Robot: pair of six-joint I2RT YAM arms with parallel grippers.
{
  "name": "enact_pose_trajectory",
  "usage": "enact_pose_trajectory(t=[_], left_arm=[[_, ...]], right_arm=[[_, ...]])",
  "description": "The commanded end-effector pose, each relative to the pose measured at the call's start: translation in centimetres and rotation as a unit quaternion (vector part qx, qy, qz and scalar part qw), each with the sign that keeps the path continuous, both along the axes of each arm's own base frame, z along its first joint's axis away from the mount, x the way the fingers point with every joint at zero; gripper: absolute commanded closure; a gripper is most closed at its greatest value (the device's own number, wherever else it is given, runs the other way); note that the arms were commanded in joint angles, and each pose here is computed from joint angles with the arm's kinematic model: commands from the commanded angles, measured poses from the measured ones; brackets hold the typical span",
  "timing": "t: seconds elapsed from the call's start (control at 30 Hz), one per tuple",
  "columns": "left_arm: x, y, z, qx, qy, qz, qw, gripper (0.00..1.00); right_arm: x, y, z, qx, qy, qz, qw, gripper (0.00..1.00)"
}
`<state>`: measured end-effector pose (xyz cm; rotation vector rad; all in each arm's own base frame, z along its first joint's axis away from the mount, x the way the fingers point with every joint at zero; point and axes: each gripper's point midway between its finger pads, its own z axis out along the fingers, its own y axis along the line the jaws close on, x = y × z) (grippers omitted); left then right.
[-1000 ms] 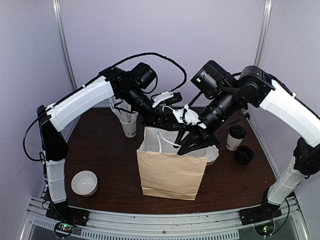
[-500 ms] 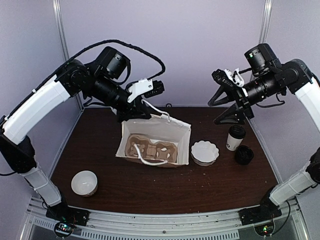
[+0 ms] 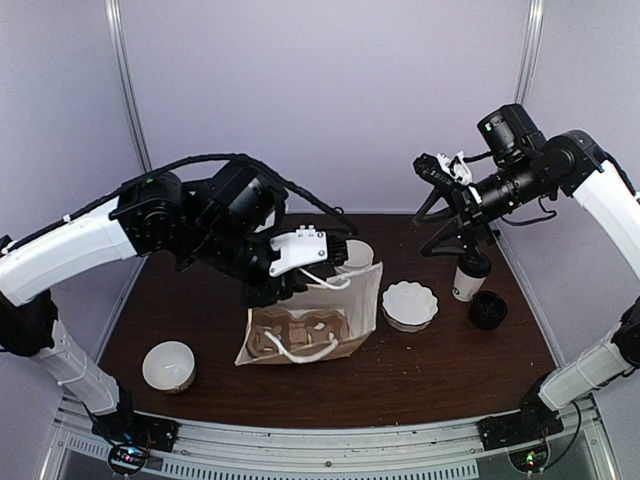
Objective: Pack the takeout coffee
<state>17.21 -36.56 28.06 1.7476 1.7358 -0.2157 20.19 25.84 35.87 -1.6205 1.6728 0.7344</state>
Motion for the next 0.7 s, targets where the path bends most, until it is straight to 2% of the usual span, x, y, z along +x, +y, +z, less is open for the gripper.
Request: enact_pose_trajectory(t=[0.0,0.17,0.37,0.67], left_arm=[[-2.0,-0.1,2.9,-0.063,-0.014,0.014,0.998,1.00],[-3.8,0.0,1.7,-0.054,-0.006,0.010,0.998,1.00],[-6.8,-0.8,1.3,-0.071,0.004,-0.008,0.997,1.00],[-10.4,-0.7,1.7,-0.098,-0.052,-0.005,0.994,1.00]], right_arm=[[0.8,-0.1,-0.1,0.001,-0.006,-0.012,1.000,0.30],[1.4,-0.4,-1.4,-0.018,-0.007,-0.024,1.000,0.30],[1.8,-1.2,-3.1,-0.038,0.000,-0.040,0.998,0.30],[3.2,-2.8,-4.8,-0.064,-0.002,-0.076,0.995,0.30]])
